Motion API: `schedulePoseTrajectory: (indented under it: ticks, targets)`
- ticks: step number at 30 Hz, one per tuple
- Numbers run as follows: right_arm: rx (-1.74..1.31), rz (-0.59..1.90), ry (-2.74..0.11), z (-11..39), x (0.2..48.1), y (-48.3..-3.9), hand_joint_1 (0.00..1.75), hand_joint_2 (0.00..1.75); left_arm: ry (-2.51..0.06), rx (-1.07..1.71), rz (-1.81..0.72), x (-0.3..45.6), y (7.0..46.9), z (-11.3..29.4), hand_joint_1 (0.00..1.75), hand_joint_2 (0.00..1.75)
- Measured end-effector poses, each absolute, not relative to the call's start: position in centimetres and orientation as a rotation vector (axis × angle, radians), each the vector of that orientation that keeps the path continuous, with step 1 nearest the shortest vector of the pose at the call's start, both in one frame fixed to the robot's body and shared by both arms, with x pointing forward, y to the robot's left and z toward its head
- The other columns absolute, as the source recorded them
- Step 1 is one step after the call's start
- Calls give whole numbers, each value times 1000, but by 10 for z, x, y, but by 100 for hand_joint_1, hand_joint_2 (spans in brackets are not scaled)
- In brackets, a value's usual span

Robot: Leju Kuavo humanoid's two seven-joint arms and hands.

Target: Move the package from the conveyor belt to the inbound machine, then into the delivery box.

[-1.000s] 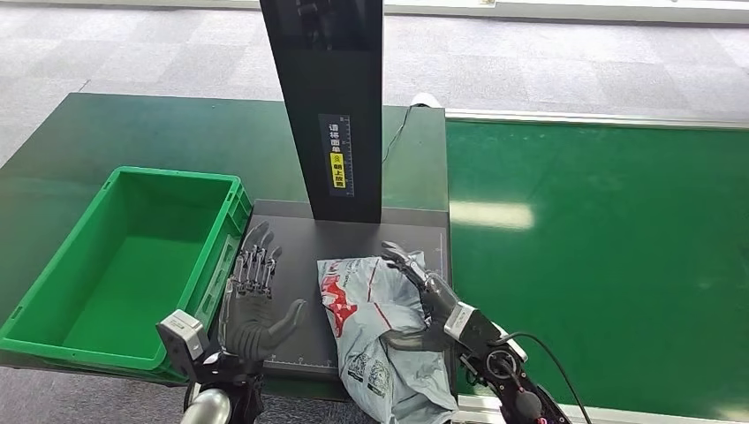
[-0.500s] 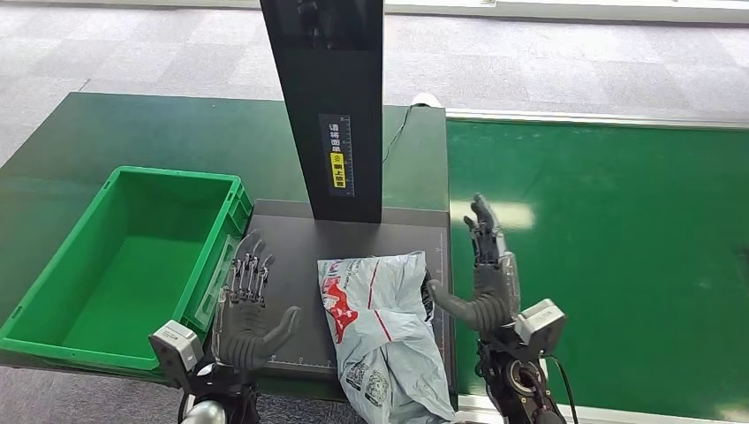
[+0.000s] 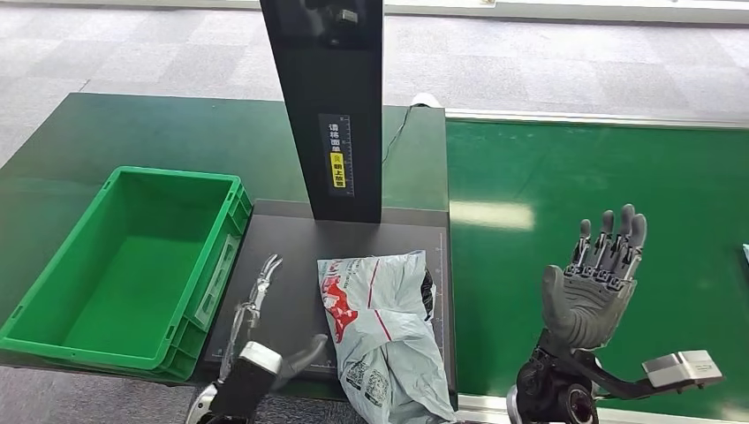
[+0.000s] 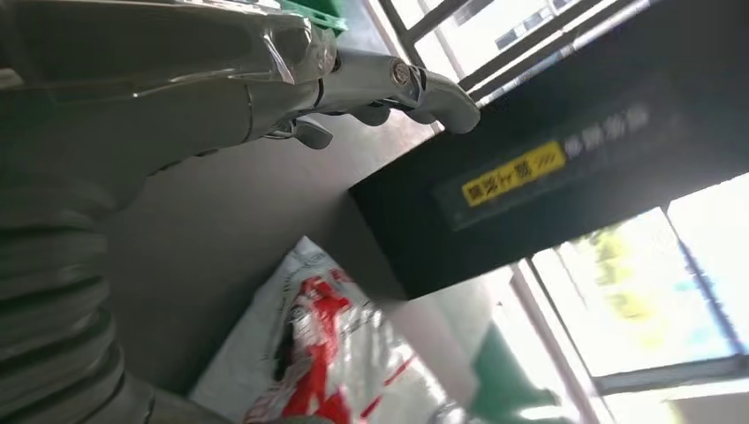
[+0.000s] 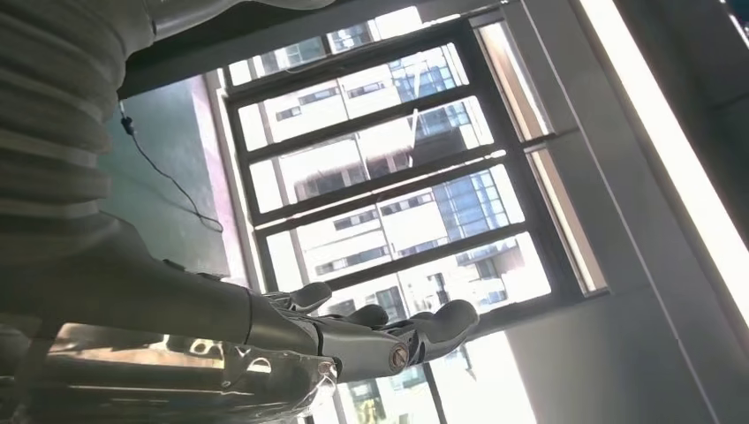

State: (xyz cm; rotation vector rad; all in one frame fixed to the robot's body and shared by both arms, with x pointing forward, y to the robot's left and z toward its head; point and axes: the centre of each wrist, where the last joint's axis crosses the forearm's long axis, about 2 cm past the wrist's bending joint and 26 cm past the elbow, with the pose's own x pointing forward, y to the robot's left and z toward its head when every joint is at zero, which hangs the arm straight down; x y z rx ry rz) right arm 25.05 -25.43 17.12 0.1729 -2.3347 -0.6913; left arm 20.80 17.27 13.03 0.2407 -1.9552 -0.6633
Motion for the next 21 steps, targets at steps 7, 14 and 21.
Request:
schedulePoseTrajectory:
  ticks: [7, 14, 21]
  targets:
    - [163, -727, -2340, 176, 252, -258, 0, 175, -1910, 314, -975, 209, 146, 139, 0, 175]
    - [155, -736, -2339, 176, 252, -259, 0, 175, -1917, 301, -1023, 209, 141, 138, 0, 175]
    - [154, -736, -2339, 176, 252, -259, 0, 175, -1922, 299, -1039, 210, 140, 138, 0, 175]
